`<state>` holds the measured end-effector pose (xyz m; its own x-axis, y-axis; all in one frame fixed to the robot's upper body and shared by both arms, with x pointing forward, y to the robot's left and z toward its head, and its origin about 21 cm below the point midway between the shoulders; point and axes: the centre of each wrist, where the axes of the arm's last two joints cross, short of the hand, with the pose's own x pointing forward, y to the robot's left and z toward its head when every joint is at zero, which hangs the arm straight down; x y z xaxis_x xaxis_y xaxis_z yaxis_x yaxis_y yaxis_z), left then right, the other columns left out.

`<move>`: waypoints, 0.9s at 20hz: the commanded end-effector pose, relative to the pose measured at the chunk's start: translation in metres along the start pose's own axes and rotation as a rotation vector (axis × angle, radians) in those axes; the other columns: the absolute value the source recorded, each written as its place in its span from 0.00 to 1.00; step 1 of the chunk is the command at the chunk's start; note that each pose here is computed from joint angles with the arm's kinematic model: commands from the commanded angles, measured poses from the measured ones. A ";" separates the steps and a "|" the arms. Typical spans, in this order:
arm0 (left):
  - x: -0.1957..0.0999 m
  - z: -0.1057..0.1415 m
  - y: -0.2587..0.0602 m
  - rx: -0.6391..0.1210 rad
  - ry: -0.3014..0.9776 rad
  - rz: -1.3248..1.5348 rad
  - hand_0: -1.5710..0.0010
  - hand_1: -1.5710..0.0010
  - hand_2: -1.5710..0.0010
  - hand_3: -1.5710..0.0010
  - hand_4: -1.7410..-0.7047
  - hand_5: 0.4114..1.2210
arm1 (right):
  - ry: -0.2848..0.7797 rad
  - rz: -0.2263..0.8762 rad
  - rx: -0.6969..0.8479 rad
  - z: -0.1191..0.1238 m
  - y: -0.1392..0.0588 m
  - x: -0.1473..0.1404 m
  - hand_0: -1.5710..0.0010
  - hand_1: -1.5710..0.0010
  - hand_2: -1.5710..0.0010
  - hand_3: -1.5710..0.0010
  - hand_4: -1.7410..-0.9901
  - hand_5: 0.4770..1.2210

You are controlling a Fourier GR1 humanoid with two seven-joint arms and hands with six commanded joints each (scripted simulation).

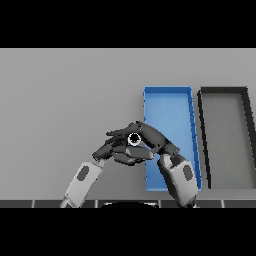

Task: Pick up the blue pipe and place it into the blue bin.

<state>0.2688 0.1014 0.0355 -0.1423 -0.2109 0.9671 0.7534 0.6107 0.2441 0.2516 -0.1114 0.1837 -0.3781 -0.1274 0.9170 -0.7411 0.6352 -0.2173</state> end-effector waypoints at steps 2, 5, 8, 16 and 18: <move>-0.001 0.003 -0.001 -0.002 -0.015 0.012 0.99 0.99 0.99 1.00 0.74 0.10 | 0.021 -0.066 -0.030 -0.001 -0.011 0.013 0.00 0.00 0.00 0.00 0.33 1.00; 0.001 0.003 -0.003 0.001 -0.015 0.013 1.00 1.00 1.00 1.00 0.75 0.08 | -0.037 -0.101 -0.053 -0.008 -0.029 0.046 0.00 0.00 0.00 0.00 0.33 1.00; 0.003 0.008 -0.004 0.002 -0.028 0.005 1.00 1.00 1.00 1.00 0.76 0.08 | -0.108 -0.097 -0.153 -0.013 -0.062 0.075 0.00 0.00 0.00 0.00 0.32 1.00; 0.007 0.015 0.004 0.015 -0.016 0.002 1.00 1.00 1.00 1.00 0.76 0.08 | 0.022 0.012 -0.477 0.015 -0.128 0.075 0.00 0.00 0.00 0.00 0.32 1.00; 0.010 0.012 0.002 0.021 -0.025 0.001 1.00 1.00 1.00 1.00 0.76 0.08 | 0.093 0.010 -0.545 0.028 -0.137 0.062 0.00 0.00 0.00 0.00 0.32 1.00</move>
<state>0.2609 0.1096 0.0463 -0.1583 -0.1908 0.9688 0.7398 0.6269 0.2443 0.3139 -0.2279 0.2601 -0.3134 -0.0632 0.9475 -0.3343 0.9412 -0.0478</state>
